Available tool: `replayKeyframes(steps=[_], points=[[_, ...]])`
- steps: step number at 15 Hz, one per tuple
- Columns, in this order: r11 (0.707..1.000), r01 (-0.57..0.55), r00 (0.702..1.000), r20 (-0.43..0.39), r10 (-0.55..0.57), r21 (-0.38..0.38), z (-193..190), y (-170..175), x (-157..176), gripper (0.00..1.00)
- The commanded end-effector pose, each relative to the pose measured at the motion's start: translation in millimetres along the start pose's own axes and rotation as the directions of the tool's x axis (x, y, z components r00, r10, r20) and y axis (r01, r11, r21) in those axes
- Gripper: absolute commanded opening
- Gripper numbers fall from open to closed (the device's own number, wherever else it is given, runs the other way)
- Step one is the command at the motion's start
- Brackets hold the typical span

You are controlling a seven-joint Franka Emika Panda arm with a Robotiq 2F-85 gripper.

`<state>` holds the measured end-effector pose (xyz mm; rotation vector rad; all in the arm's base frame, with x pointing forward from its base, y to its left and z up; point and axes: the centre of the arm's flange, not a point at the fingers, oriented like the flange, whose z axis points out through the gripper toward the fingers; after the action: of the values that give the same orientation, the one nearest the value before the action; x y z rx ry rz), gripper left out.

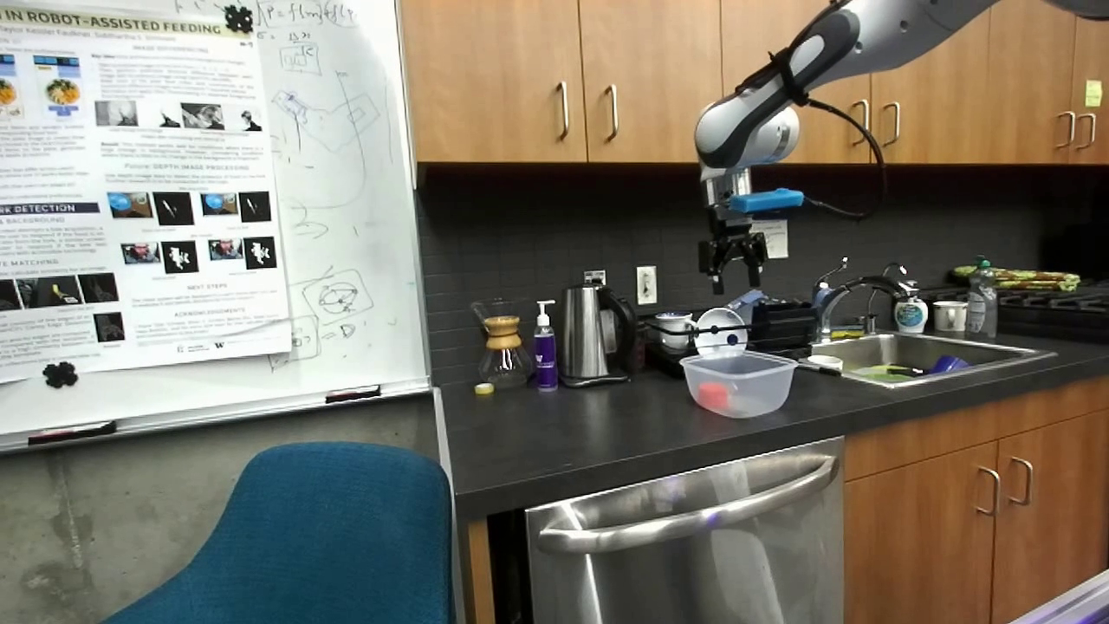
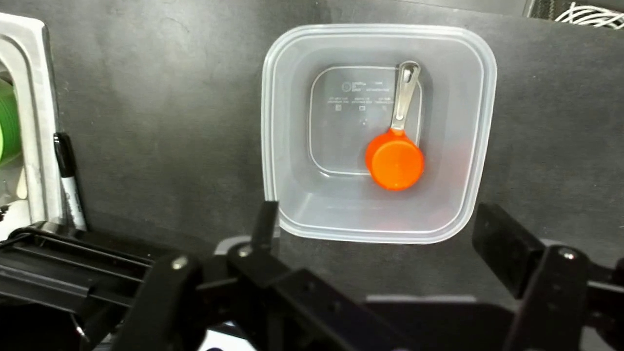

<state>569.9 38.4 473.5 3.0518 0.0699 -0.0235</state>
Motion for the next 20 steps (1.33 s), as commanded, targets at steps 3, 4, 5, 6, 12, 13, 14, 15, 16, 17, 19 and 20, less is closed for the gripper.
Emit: replayKeyframes(steps=[3,4,5,6,12,13,14,15,16,17,19,20], points=[[1.0,-0.007,0.999,0.044,0.006,0.023,27,2,22,1.0],[1.0,-0.009,0.999,0.052,0.008,0.027,33,3,25,1.0],[1.0,-0.012,0.998,0.06,0.011,0.028,38,4,26,1.0],[0.999,-0.017,0.998,0.066,0.015,0.033,43,5,28,1.0],[0.999,-0.024,0.996,0.09,0.02,0.042,60,6,38,1.0],[0.999,-0.021,0.996,0.091,0.017,0.042,61,3,40,1.0],[0.999,-0.017,0.996,0.094,0.013,0.04,61,1,42,1.0],[0.999,-0.014,0.996,0.093,0.011,0.039,62,-1,44,1.0],[0.999,-0.012,0.995,0.094,0.008,0.043,62,-5,45,1.0],[0.999,-0.014,0.996,0.091,0.01,0.048,63,-8,46,1.0],[0.998,-0.016,0.995,0.096,0.01,0.058,66,-15,44,1.0],[0.998,-0.016,0.995,0.097,0.01,0.059,68,-18,43,1.0]])
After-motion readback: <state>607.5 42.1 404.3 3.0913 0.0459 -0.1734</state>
